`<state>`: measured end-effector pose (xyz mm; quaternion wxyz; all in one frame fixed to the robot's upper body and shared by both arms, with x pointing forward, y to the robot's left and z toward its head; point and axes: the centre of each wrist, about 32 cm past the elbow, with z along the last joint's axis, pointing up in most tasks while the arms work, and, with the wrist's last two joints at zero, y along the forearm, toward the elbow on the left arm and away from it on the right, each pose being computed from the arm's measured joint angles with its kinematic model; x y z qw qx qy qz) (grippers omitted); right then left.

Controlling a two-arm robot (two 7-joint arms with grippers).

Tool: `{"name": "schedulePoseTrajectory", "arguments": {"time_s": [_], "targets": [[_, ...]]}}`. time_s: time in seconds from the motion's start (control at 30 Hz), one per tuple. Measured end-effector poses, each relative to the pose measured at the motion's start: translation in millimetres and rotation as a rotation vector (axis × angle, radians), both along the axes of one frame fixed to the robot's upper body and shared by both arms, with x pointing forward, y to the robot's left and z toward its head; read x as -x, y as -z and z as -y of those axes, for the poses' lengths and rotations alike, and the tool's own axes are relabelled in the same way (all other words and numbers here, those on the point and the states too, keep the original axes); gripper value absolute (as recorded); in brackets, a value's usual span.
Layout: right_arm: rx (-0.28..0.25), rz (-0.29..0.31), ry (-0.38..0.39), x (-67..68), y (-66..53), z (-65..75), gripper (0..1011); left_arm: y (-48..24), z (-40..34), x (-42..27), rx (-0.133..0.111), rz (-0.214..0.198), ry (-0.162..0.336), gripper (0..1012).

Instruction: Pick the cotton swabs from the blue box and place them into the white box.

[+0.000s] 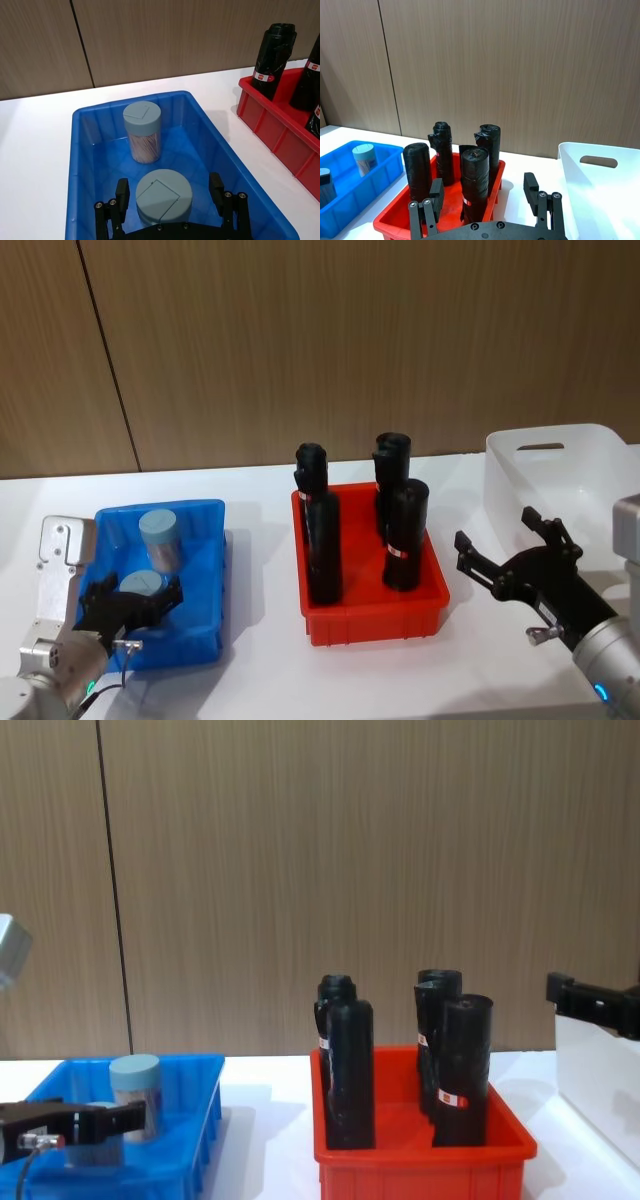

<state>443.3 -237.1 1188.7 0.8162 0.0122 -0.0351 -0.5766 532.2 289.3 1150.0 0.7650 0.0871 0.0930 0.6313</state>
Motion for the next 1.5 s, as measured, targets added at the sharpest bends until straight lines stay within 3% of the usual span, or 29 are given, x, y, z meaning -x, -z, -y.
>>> {"name": "schedulePoseTrajectory", "arguments": {"time_s": [0.37,0.8,0.97,1.2,1.3,1.33,1.5], "targets": [[0.0,0.0,0.0,0.0,0.0,0.0,1001,1.8,2.1,-7.8,0.01,-0.017,0.011,1004],[0.0,0.0,0.0,0.0,0.0,0.0,1001,0.7,5.0,-10.7,-0.006,-0.039,0.009,684],[0.0,0.0,0.0,0.0,0.0,0.0,1002,-3.3,6.5,-9.8,-0.022,-0.034,0.005,671],[0.0,0.0,0.0,0.0,0.0,0.0,1002,-19.0,10.4,-6.5,-0.06,0.01,0.017,671],[0.0,0.0,0.0,0.0,0.0,0.0,1001,-32.1,13.6,-4.4,-0.079,0.047,0.038,671],[0.0,0.0,0.0,0.0,0.0,0.0,1002,-32.1,13.6,-4.4,-0.079,0.047,0.038,671],[0.0,0.0,0.0,0.0,0.0,0.0,1001,-51.6,19.2,-2.1,-0.096,0.092,0.088,671]]}}
